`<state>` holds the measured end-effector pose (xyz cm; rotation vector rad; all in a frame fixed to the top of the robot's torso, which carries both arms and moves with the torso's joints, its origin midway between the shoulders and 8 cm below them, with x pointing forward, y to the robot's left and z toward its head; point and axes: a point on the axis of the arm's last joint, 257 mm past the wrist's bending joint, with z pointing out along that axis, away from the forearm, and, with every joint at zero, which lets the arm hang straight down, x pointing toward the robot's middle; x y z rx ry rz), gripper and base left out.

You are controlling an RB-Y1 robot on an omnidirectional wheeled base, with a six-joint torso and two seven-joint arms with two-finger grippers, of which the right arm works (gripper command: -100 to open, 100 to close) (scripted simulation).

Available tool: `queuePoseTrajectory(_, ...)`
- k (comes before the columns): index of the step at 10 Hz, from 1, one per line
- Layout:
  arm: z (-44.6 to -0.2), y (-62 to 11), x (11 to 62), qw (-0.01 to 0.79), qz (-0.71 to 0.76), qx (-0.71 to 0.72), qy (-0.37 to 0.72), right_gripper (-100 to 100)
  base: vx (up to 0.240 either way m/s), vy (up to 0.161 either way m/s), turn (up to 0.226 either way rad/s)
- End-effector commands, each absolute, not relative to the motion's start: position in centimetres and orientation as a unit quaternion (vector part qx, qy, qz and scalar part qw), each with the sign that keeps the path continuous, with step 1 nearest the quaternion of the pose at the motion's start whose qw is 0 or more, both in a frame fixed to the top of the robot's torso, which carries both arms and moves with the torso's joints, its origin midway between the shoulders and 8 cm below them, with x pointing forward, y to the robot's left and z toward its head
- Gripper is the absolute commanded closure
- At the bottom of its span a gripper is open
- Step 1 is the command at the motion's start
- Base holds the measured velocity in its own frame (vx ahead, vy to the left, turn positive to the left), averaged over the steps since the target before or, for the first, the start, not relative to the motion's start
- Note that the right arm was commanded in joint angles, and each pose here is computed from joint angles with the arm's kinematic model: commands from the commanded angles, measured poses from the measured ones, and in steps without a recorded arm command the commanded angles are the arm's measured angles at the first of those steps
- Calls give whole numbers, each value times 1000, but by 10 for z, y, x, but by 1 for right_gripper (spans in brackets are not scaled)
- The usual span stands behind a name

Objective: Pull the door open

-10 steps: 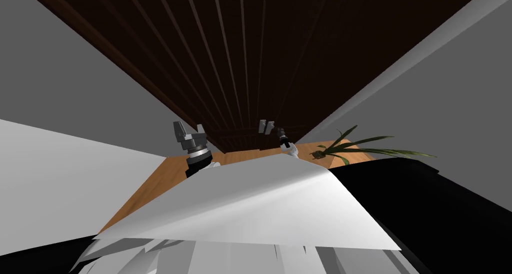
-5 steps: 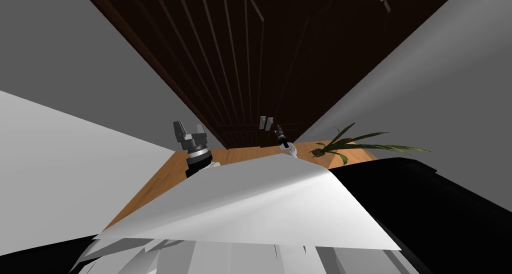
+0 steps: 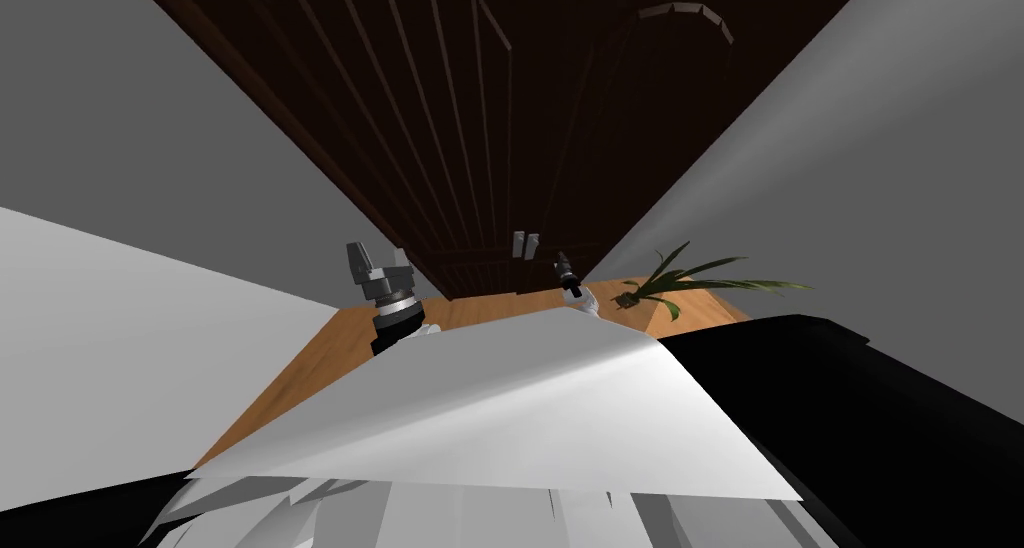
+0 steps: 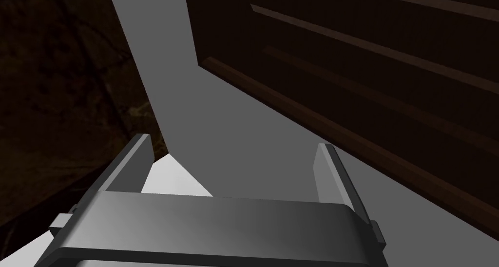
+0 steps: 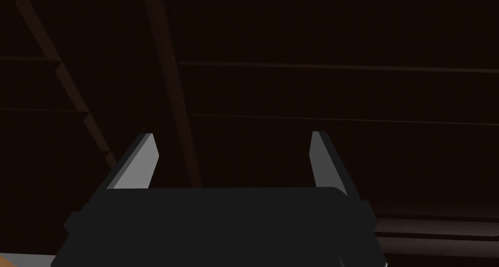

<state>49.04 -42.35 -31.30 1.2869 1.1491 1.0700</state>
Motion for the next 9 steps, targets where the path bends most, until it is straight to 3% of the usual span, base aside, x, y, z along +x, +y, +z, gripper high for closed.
queuePoseTrajectory(1, -316, -435, 482, 532, 438, 543, 480, -100, 145, -91, -27)
queuePoseTrajectory(4, -310, -422, 492, 531, 450, 536, 478, -100, 212, -3, 70)
queuePoseTrajectory(8, -301, -400, 505, 526, 470, 523, 478, -100, 191, 84, 112)
queuePoseTrajectory(9, -301, -400, 505, 526, 470, 523, 478, 100, -12, -9, -23)
